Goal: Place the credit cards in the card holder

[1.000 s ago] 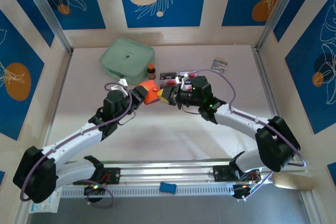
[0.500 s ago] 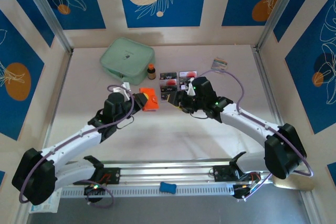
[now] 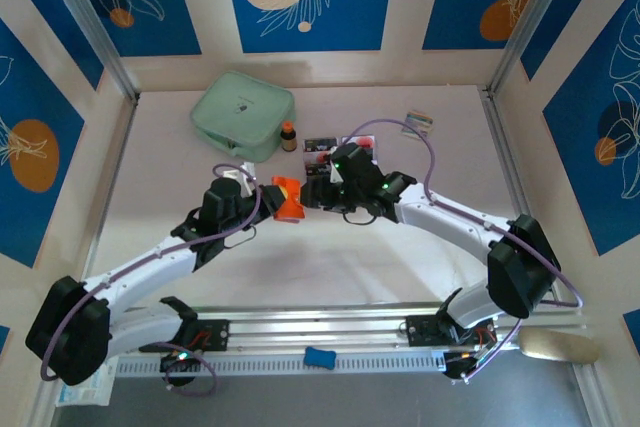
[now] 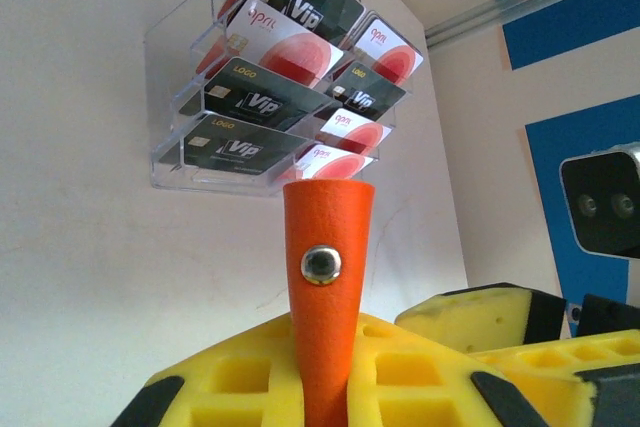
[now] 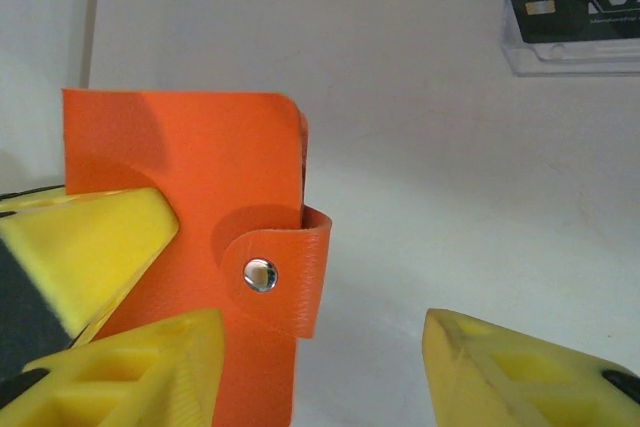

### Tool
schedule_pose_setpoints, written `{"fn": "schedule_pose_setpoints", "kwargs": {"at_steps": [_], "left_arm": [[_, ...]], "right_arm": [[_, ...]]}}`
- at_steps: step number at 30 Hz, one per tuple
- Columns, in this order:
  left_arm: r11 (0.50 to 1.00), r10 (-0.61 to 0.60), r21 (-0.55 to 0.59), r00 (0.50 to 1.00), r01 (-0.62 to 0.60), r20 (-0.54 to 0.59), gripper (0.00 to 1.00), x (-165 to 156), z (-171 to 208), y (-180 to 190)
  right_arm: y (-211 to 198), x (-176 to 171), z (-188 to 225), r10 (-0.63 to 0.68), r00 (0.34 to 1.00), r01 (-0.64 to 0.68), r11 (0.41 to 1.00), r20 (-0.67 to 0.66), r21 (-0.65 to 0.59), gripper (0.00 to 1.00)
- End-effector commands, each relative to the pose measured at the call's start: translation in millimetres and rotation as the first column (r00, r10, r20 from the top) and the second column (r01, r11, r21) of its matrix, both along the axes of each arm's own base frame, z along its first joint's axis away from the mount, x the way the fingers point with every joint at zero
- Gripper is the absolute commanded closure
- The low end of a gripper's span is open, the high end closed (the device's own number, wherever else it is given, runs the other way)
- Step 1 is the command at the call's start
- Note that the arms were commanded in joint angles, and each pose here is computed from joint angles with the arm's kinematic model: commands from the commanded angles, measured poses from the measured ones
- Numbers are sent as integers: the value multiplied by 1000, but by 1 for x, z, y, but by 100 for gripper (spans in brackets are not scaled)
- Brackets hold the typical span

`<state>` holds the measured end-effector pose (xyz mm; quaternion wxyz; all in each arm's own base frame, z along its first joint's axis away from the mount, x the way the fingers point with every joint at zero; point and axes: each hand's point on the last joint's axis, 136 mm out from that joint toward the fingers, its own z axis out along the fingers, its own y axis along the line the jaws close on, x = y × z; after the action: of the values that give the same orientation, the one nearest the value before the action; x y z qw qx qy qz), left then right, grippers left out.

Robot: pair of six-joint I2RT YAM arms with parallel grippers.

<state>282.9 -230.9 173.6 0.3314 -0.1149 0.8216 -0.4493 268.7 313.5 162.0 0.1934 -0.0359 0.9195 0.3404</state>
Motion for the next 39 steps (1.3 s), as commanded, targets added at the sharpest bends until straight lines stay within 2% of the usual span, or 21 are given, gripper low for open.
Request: {"fn": "schedule_pose_setpoints", "kwargs": {"at_steps": [1, 13, 30, 34, 39], "left_arm": [[999, -22, -49, 1000, 23, 22, 100, -1, 10, -8], [998, -20, -60, 1000, 21, 14, 100, -1, 9, -9], [998, -18, -61, 1000, 18, 5, 100, 0, 4, -10], [997, -21, -68, 1000, 22, 7, 100, 0, 5, -11], [996, -25, -81, 1000, 26, 12, 100, -1, 11, -12]], "right_arm": [[9, 5, 8, 14, 999, -14, 1000, 39, -3, 45], [35, 9, -6, 37, 999, -36, 999, 27, -8, 45], [38, 6, -1, 23, 995, -19, 999, 95, -43, 46], [32, 10, -16, 6, 996, 4, 994, 85, -110, 48], [0, 21, -48, -86, 990, 115, 947, 108, -301, 52]]}}
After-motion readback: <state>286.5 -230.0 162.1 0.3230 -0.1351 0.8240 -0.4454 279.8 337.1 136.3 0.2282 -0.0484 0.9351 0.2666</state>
